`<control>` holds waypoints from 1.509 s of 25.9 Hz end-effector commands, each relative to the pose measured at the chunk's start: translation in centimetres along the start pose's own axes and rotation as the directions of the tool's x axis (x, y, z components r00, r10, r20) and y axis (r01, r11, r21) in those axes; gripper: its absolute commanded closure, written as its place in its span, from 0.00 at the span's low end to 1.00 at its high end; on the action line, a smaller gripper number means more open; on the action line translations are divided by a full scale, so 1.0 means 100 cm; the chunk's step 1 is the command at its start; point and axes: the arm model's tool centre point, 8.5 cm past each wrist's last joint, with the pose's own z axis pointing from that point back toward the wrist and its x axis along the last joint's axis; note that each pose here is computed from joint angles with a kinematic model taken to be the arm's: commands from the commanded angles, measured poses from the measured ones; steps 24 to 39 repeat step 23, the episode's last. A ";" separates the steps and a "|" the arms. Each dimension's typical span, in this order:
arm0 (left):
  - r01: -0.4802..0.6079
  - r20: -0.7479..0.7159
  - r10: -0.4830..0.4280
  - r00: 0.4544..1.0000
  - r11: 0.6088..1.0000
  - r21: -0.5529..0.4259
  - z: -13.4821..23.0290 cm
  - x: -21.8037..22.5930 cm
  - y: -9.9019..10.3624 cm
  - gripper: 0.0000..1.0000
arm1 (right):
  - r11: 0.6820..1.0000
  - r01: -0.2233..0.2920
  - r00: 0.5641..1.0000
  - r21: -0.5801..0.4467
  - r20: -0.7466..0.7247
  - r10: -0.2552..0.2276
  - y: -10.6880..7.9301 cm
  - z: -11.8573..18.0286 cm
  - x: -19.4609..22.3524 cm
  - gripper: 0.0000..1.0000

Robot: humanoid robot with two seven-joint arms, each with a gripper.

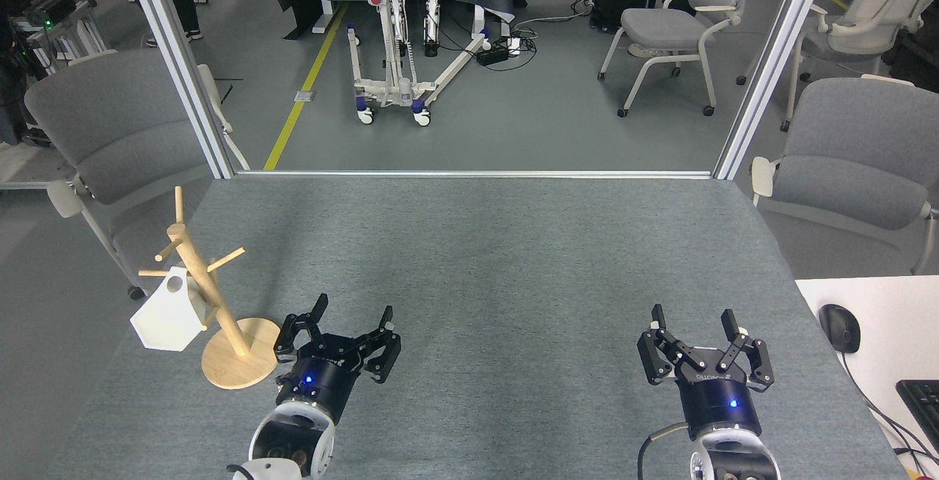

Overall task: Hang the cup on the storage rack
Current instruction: 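Release the cup and pull the left gripper back from the stand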

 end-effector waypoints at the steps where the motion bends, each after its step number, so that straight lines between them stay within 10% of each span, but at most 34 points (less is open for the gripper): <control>1: -0.009 0.020 0.008 1.000 0.998 0.065 -0.015 0.020 0.027 0.02 | 1.000 0.004 1.000 0.000 -0.003 -0.004 0.000 0.000 0.000 0.01; 39: -0.008 -0.046 0.012 0.999 0.996 0.088 0.015 0.044 0.030 0.02 | 1.000 0.008 1.000 0.027 0.006 -0.008 0.011 0.001 0.003 0.01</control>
